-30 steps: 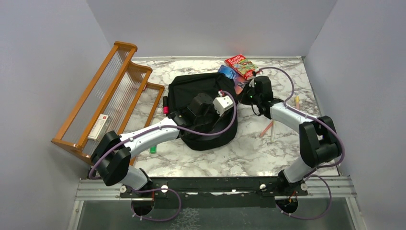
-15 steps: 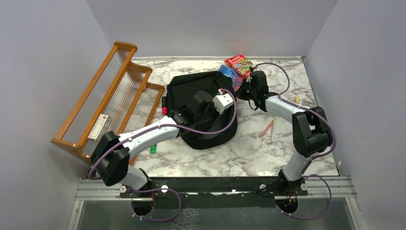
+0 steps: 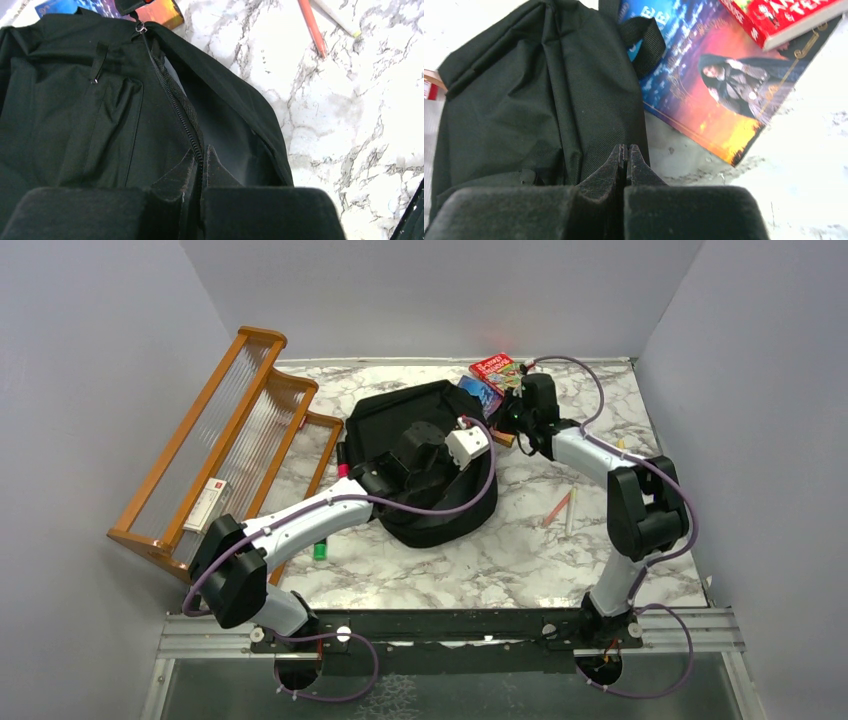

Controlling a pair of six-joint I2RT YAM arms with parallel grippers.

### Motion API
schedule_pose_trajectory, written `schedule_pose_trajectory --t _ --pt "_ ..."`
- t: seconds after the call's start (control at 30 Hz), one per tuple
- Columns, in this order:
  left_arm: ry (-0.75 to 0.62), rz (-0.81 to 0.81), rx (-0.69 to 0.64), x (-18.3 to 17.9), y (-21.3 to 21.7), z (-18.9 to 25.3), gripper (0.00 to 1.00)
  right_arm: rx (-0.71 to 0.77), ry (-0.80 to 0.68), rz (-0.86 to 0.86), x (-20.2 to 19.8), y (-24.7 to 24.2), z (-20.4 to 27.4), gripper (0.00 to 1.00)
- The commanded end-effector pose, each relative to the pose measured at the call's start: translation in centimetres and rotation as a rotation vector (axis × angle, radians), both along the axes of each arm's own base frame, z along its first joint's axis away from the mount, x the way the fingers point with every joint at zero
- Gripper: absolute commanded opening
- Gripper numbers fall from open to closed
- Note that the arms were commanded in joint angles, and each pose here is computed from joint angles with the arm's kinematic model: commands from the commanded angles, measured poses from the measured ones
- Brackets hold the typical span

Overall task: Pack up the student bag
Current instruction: Unzip the student bag at the center of the board.

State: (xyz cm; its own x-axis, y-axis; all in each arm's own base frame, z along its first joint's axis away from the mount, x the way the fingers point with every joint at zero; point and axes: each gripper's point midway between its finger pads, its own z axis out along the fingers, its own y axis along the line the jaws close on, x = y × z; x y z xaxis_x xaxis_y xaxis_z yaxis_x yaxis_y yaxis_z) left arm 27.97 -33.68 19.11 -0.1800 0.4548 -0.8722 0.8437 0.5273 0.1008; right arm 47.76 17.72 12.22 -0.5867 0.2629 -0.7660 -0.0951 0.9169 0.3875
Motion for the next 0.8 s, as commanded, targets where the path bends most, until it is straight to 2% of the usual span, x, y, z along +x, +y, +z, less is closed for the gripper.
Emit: schedule_pose_trajectory --t 0.0,0.27,0.57,0.77 --pt "-0.028 -0.096 -0.099 -2.6 -0.6 5.9 0.00 -0.111 -0.127 -0.176 5.3 -5.8 1.4 0.00" --pt "-0.055 -0.126 -0.134 -2.8 -1.1 8.6 0.00 -0.137 -0.103 -0.193 7.0 -6.4 0.2 0.01" --pt "-0.065 -0.115 -0.117 -2.5 -0.9 8.2 0.00 -0.158 -0.044 -0.193 7.9 -6.9 -3.1 0.01" --pt "-0.083 -0.061 -0.069 -1.0 -0.7 6.8 0.00 -0.066 -0.090 -0.145 6.8 -5.6 0.0 0.14"
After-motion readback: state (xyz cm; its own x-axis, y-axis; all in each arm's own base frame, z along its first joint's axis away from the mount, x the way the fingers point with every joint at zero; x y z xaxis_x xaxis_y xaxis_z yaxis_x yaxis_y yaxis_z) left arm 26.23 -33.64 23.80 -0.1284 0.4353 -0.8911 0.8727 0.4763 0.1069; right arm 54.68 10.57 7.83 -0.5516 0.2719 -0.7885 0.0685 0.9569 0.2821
